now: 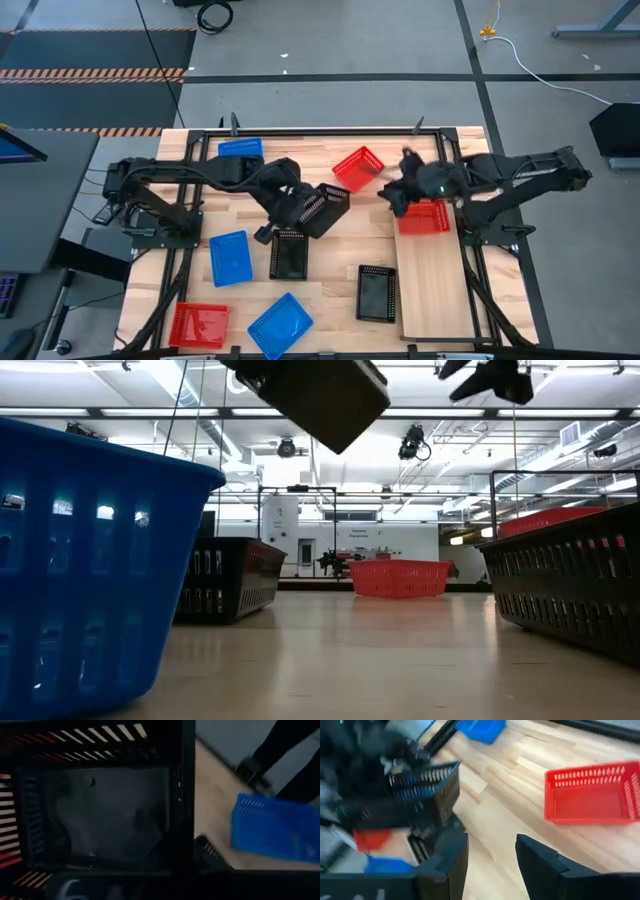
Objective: Stack baskets on shelf by color
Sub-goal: Put the top black bin on the shelf
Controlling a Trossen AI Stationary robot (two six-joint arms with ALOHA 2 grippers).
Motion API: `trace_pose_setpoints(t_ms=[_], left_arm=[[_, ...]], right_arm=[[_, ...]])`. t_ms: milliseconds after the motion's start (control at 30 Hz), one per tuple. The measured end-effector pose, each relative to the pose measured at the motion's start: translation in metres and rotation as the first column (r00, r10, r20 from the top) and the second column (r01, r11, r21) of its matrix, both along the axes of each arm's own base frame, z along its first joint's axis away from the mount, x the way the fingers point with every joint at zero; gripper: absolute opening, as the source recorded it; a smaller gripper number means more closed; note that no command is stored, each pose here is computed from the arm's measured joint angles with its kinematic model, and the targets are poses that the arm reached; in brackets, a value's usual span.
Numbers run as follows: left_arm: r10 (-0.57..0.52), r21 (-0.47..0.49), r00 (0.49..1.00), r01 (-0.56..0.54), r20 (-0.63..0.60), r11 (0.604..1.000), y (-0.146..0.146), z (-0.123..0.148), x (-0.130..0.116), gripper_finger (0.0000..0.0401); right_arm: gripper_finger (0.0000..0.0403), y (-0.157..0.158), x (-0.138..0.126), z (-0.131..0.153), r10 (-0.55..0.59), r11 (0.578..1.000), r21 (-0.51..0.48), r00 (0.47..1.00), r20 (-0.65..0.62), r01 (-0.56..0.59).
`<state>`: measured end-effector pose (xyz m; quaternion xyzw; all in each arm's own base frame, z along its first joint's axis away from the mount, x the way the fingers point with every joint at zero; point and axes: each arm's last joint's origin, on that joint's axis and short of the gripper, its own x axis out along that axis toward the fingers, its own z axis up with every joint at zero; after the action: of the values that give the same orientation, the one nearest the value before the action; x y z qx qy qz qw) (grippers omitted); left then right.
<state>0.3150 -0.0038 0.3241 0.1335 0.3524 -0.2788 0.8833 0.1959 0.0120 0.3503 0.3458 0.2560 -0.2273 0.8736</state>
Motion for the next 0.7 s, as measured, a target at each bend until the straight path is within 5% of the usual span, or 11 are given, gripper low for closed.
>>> trace_pose_setpoints(t_ms=[267,500,700], left_arm=[[-0.154,0.236,0.985,0.169,-0.079,0.957,-0.026,-0.009,-0.007,0.0003],[-0.226,0.295,0.964,0.258,-0.136,0.920,-0.030,-0.021,-0.004,0.0003],[-0.219,0.305,0.968,0.248,-0.125,0.920,-0.024,-0.023,0.000,0.0004]], right_arm=[[0.0168,-0.033,0.029,-0.012,0.175,0.950,0.262,0.985,-0.002,-0.168],[0.0167,-0.039,0.076,0.001,0.249,0.938,0.242,0.968,0.036,-0.250],[0.0167,-0.040,0.114,-0.010,0.297,0.921,0.283,0.953,-0.059,-0.270]])
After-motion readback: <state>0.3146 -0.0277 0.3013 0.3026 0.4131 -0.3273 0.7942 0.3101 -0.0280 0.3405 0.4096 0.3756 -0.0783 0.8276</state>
